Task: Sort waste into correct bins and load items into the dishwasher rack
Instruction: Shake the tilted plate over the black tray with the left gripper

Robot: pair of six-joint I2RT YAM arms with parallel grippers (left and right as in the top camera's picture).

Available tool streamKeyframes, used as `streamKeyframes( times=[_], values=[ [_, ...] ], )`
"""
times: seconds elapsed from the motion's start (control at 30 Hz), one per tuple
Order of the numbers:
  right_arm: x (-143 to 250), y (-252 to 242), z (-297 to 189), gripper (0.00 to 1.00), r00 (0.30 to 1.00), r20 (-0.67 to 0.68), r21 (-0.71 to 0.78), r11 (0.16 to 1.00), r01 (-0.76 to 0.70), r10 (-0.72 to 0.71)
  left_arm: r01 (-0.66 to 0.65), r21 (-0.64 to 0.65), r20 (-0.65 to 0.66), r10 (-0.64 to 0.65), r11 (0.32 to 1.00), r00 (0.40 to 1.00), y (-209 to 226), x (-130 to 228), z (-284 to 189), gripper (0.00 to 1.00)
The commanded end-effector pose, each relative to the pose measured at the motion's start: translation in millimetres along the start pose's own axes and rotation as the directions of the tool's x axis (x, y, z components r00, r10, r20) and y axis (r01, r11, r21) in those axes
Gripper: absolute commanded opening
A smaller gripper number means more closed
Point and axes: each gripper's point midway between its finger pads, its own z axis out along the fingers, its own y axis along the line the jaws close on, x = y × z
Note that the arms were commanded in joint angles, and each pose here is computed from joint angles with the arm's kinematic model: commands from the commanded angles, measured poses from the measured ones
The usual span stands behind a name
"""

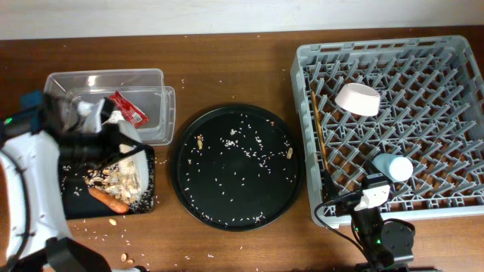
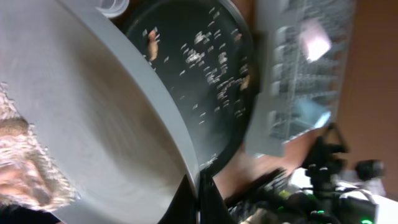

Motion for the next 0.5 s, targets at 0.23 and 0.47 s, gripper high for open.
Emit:
streamKeyframes(
  times=[0.23, 0.47],
  values=[
    [2.0, -0.8, 0.0, 0.98, 1.0, 0.002, 0.002, 1.0, 0.005, -0.005, -0.078, 0.365, 0.493, -0.121, 0.928, 0.862, 15.1, 18.0, -83.8, 0.0],
    [2.0, -0.8, 0.0, 0.98, 1.0, 0.002, 0.002, 1.0, 0.005, -0.005, -0.003, 0.351, 0.591, -0.219, 0.936, 0.776, 44.4, 30.2, -109.7, 0.0]
  ],
)
